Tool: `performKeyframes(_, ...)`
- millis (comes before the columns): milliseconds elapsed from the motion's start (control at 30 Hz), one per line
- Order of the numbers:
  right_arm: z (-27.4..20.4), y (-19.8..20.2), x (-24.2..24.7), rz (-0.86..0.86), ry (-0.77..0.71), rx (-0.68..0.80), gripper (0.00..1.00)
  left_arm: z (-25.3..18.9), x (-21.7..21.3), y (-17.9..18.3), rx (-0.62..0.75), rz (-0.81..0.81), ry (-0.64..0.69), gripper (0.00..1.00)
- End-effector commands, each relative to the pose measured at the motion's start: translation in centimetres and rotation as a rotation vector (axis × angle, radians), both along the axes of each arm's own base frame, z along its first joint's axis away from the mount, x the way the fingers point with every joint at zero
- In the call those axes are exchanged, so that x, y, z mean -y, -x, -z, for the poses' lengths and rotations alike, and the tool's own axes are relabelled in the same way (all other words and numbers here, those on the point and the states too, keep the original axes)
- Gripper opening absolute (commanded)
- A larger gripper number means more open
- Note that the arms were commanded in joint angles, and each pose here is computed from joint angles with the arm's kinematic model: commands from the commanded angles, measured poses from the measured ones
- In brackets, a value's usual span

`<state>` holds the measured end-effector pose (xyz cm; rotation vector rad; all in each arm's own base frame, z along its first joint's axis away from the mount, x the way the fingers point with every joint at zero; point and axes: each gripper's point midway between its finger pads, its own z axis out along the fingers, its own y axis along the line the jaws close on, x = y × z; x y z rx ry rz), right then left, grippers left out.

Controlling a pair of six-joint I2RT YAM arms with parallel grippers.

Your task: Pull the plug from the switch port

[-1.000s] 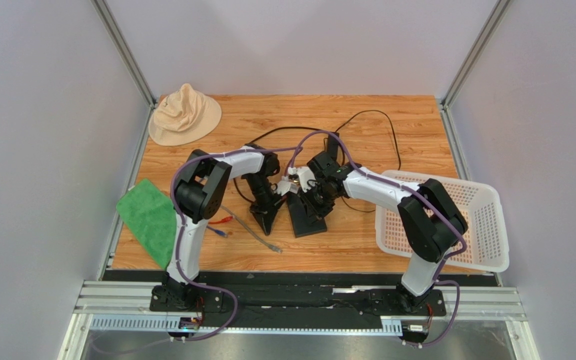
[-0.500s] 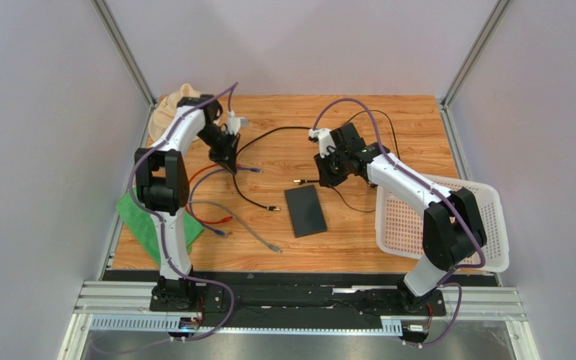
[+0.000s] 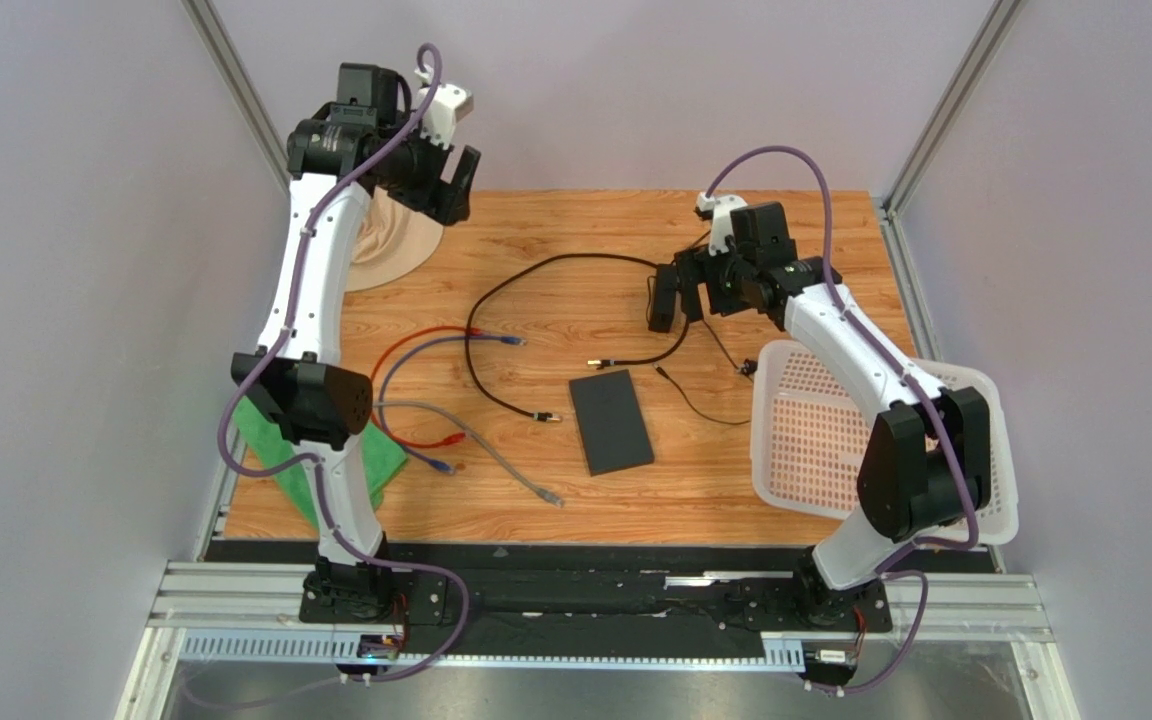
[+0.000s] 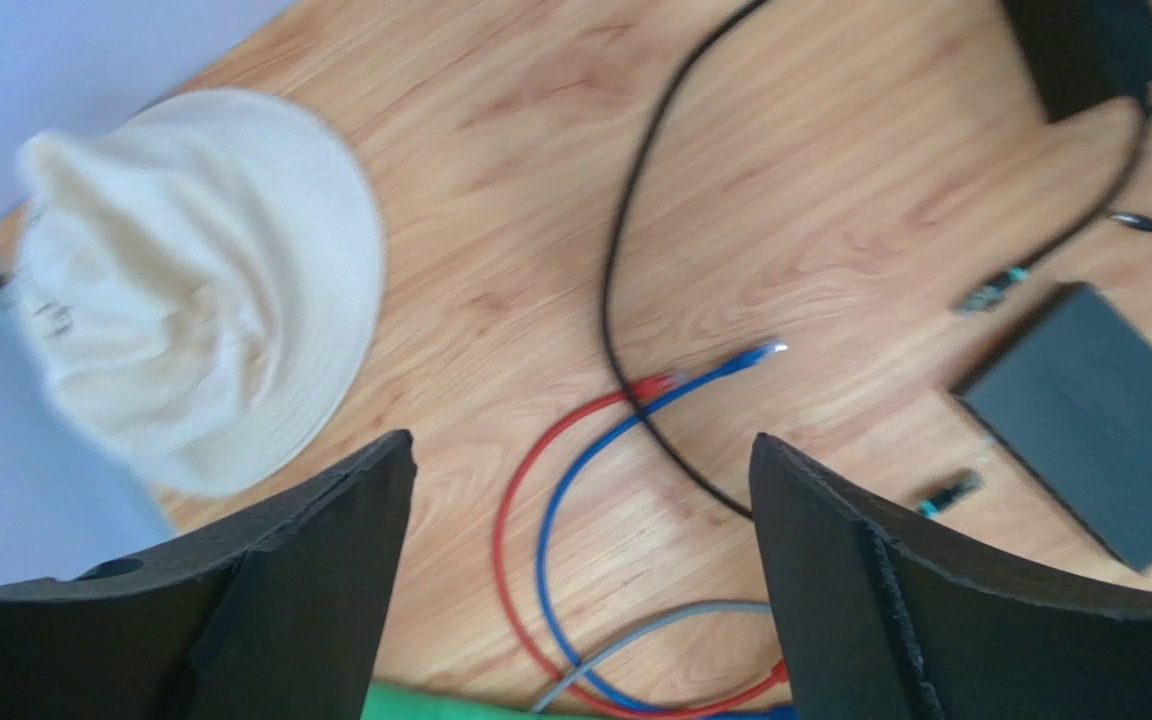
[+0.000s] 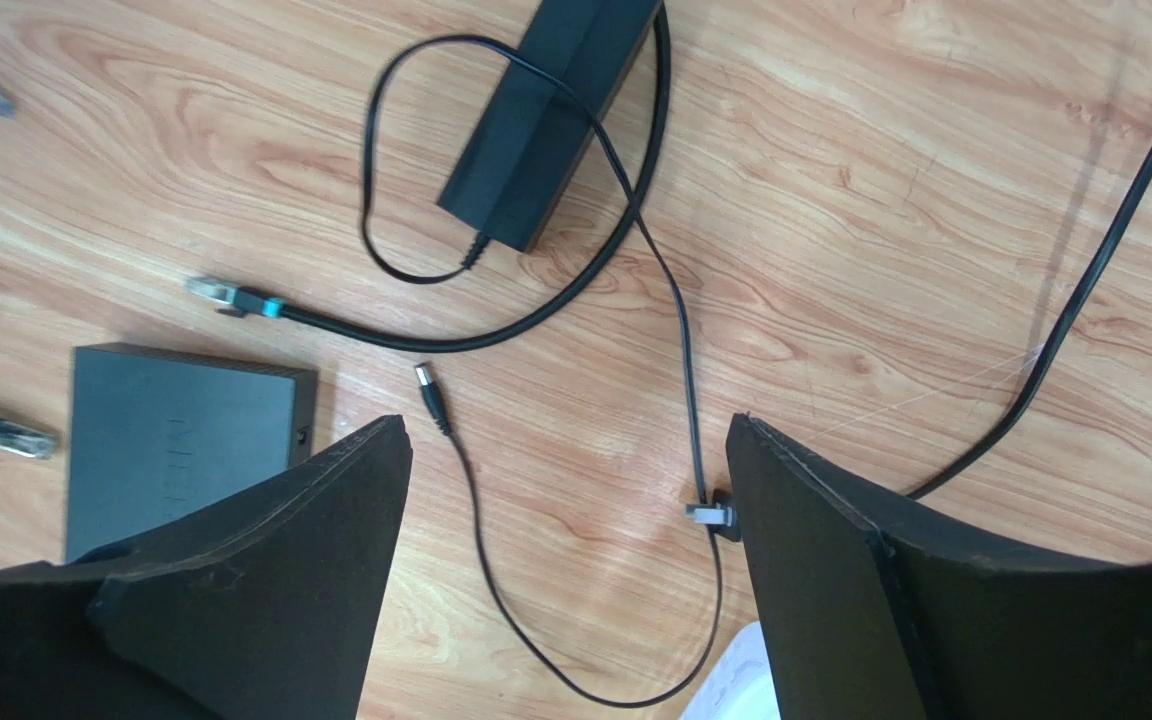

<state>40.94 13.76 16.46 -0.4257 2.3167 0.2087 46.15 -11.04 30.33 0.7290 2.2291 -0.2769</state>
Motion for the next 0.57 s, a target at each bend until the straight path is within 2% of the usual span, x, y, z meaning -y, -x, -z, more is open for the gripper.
performKeyframes(0, -3.2, 0.8, -1.1, 0.011, -0.076, 0.083, 0.83, 1.2, -1.2, 0.6, 0.011, -0.142, -0.224, 0.91)
performKeyframes(100, -2.7, 3.0, -1.6, 0.013, -0.128, 0.04, 0.9, 4.8, 0.5, 2.9, -0.076, -0.071, -0.307, 0.93)
performKeyframes(200, -0.7, 5.1, -0.7, 0.08, -0.137, -0.019, 0.97, 7.0, 2.6, 4.9, -0.153, -0.021, -0.218, 0.93)
performKeyframes(233, 0.6, 6.0, -0.1, 0.113, -0.129, -0.052, 0.98, 8.3, 2.6, 5.7, -0.195, -0.034, -0.207, 0.93)
performKeyframes(333, 0.2, 7.0, 1.9, 0.196, -0.08, -0.042, 0.98, 9.8, 2.5, 6.7, -0.225, -0.066, -0.173, 0.94)
performKeyframes(433, -0.6, 7.1, 3.8, 0.272, -0.019, -0.015, 0.98, 10.4, 3.1, 6.8, -0.233, -0.053, -0.14, 0.94)
performKeyframes(533, -1.2, 6.2, 3.7, 0.292, -0.023, 0.003, 0.99, 9.9, 3.6, 6.3, -0.228, -0.056, -0.119, 0.94)
